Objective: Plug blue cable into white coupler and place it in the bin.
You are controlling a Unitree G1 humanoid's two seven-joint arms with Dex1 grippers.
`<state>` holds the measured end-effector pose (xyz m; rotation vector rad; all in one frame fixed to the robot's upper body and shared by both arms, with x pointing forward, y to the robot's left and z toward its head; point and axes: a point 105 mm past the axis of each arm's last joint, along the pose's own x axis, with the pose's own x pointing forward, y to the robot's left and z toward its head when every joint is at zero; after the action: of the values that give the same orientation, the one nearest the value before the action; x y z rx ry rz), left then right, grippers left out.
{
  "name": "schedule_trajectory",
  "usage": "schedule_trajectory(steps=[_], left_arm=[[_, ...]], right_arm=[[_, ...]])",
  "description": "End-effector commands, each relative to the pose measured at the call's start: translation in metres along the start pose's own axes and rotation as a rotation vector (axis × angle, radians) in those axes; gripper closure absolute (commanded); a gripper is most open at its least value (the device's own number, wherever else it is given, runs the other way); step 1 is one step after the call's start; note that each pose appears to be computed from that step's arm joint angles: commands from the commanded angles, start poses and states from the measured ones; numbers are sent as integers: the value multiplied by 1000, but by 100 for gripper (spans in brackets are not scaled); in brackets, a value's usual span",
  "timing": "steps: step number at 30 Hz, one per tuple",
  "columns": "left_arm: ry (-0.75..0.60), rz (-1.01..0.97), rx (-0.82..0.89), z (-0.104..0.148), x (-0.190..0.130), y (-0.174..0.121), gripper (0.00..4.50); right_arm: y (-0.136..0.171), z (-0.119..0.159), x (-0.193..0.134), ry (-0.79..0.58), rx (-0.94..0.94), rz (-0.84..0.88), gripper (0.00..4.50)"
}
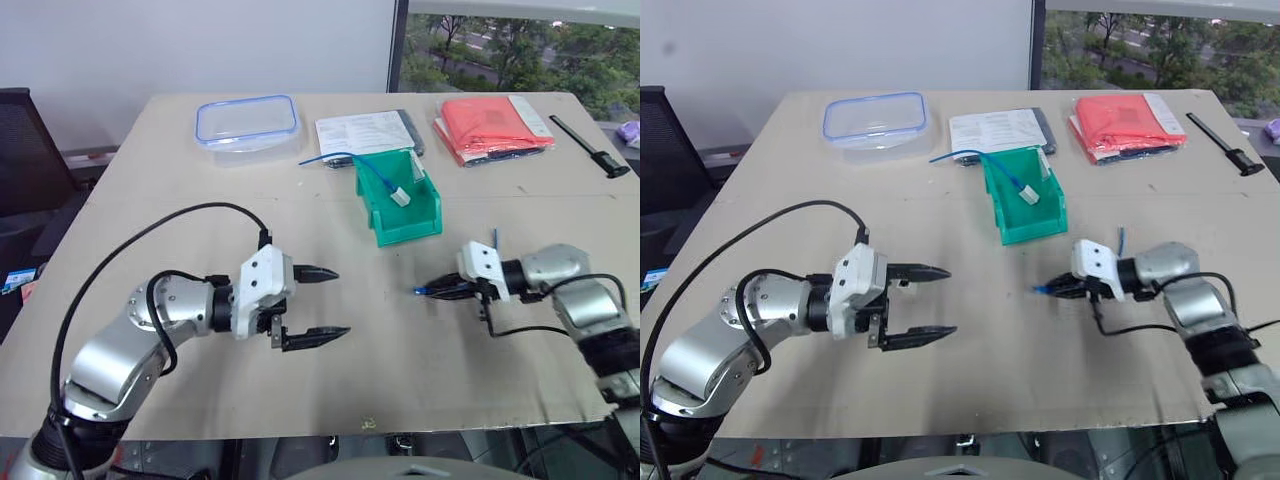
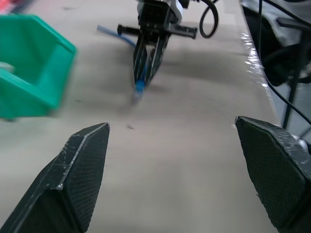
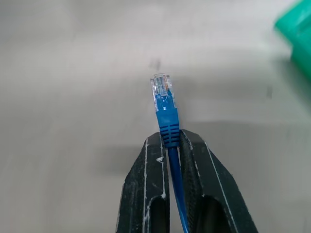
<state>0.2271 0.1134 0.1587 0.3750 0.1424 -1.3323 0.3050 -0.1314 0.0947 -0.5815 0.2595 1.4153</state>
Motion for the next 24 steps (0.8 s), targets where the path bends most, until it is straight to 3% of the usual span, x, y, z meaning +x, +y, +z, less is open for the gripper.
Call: schedule_trajectory(steps=[1,4,6,11,19,24], left_arm=[[52,20,43,9,5,12,24],[56,13,54,16,14,20,24],[64,13,56,15,22,28,24],[131,-31,57,-2,52,40,24],[208,-144,46,-30,96,49,24],[259,-173,63,-44,107,54,24]], right_arm=[[-16,11,10,-7,14,-31,444],[-19,14,13,-19,24,-27,362],[-23,18,11,-51,37,-60,250],[-26,22,-21,-177,125,-236,16],[29,2,-60,-230,220,-406,7],[55,2,-77,-266,232,-450,7]])
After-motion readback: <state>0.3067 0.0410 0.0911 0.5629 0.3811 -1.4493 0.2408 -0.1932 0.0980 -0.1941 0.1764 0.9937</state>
